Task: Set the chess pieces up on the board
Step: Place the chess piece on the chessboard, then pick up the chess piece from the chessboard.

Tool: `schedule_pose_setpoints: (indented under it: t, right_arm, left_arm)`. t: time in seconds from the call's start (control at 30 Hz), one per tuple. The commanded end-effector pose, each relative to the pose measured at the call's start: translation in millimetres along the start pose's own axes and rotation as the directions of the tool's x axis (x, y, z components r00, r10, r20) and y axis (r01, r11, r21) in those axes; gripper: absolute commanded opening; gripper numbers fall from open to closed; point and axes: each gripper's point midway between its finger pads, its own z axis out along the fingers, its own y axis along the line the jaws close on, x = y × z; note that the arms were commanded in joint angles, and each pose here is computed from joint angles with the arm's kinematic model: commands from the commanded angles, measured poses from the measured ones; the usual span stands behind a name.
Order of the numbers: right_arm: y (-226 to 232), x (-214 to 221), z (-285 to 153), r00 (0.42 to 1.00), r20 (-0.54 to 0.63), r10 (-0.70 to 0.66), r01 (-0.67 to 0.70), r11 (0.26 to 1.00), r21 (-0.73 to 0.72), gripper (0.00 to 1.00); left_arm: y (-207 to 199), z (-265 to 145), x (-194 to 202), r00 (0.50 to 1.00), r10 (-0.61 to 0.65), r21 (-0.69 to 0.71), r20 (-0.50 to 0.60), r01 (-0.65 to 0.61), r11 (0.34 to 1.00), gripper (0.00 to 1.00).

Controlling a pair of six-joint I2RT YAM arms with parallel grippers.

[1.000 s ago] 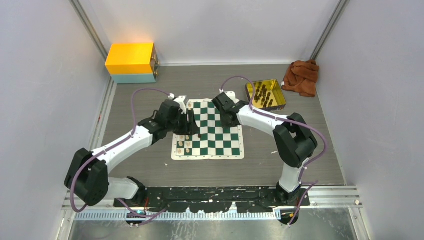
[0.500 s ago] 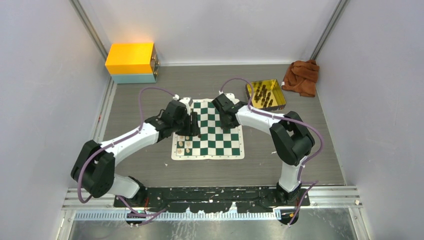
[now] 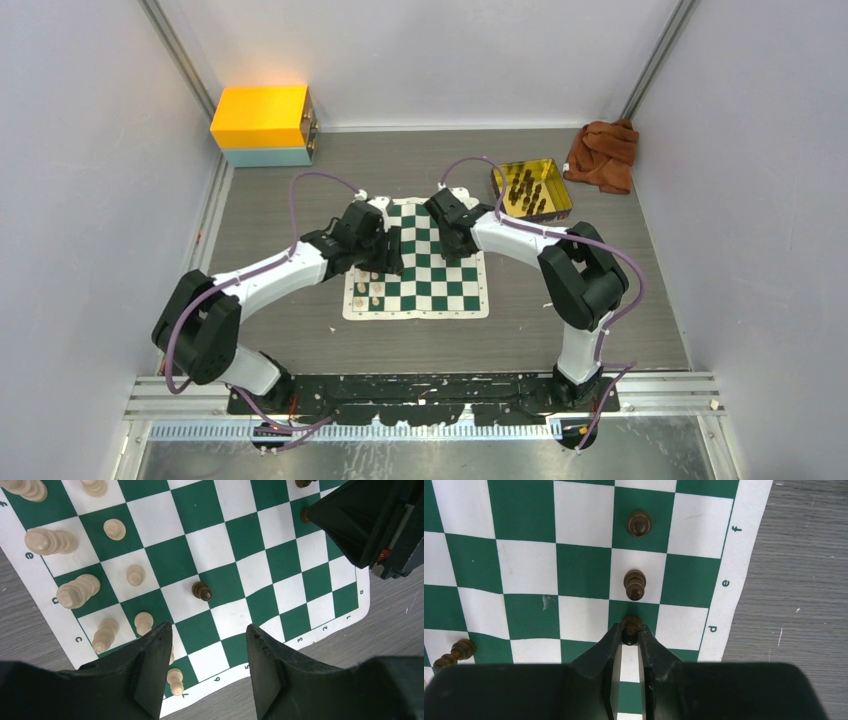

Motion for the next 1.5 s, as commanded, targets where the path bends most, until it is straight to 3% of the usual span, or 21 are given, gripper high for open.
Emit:
schedule_pose_setpoints:
  t: [0.0,0.13,1.47]
  right_arm:
    - [3,-9,-4,0.999,0.033,0.014,-0.013,1.0,-0.02,0.24]
    - [3,-11,-7,0.999,0.041,0.015,-0.014,1.0,-0.024,0.31]
    - [-6,-31,-56,0.988,0.152,0.04,-0.029,0.997,-0.071,0.32]
  left_arm:
    - [-11,-2,-23,0.998,0.028,0.01,0.061,-0.029,1.0,0.57]
    - [-13,0,-23,0.998,0.039,0.013,0.057,-0.039,0.999,0.56]
    - [-11,37,-10,0.996,0.088,-0.093,-0.012,-0.088,0.992,0.41]
